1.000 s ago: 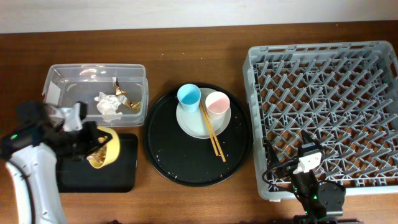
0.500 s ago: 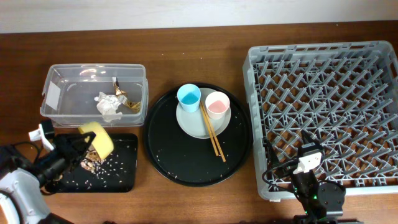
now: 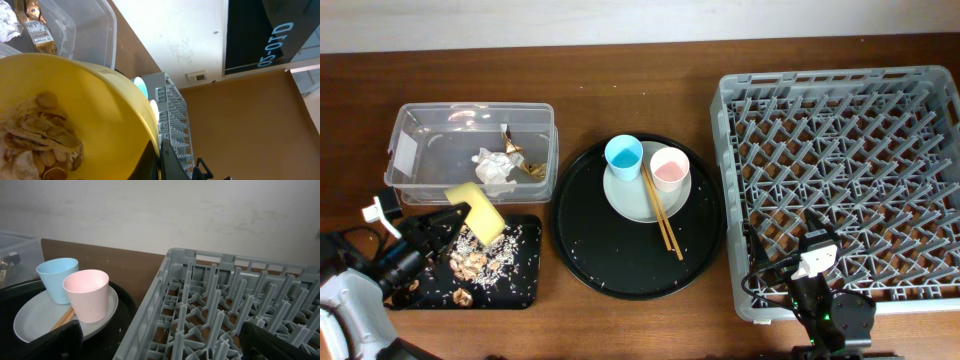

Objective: Sort waste into correct bins and load items into the dishwasher rack
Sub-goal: 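Tip the yellow bowl over the black tray to empty the food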

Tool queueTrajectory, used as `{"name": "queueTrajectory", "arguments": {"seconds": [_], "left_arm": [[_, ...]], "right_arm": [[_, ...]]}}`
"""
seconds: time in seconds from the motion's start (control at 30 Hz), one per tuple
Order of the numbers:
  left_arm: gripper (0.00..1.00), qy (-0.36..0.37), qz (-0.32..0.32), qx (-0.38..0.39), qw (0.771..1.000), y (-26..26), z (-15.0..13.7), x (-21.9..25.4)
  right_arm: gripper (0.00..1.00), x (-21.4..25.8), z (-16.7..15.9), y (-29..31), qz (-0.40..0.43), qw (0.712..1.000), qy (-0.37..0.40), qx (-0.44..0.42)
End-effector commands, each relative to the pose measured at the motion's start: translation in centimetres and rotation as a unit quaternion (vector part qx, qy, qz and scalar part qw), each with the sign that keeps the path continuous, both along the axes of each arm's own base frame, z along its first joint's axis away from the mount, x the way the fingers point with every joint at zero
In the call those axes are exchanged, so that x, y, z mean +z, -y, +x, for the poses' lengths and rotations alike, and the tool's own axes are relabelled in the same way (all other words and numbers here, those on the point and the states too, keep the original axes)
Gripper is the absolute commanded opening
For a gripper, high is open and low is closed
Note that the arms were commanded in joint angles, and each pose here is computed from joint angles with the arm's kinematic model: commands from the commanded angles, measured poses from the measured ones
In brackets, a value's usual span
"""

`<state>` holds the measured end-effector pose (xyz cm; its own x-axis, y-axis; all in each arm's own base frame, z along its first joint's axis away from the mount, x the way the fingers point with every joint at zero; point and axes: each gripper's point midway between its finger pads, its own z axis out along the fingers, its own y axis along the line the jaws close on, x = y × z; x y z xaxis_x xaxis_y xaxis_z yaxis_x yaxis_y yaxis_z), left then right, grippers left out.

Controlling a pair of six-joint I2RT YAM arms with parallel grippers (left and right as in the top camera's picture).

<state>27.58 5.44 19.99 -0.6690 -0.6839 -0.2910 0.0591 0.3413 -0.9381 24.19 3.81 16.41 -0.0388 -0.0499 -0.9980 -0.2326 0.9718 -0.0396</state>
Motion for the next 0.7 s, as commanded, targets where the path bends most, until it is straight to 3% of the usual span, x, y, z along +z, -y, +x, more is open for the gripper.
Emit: {"name": "queueTrajectory", "arguments": {"seconds": [0.0,0.47,0.67], "left_arm": [[0.00,0.022,-0.012,0.000,1.000,0.0,0.0,0.5],[0.00,0.035,-0.034,-0.001,0.999,0.1,0.0,1.4],[0.00,0.009,-0.072,0.003,0.997,0.3,-0.1,1.6]], "right_arm": [[0.98,-0.2,0.0,0.2,0.004,1.000,-0.003,-0.006],[0.98,-0.2,0.0,0.2,0.004,1.000,-0.003,-0.006],[0.98,-0.2,0.0,0.2,0.004,1.000,-0.003,-0.006]]}}
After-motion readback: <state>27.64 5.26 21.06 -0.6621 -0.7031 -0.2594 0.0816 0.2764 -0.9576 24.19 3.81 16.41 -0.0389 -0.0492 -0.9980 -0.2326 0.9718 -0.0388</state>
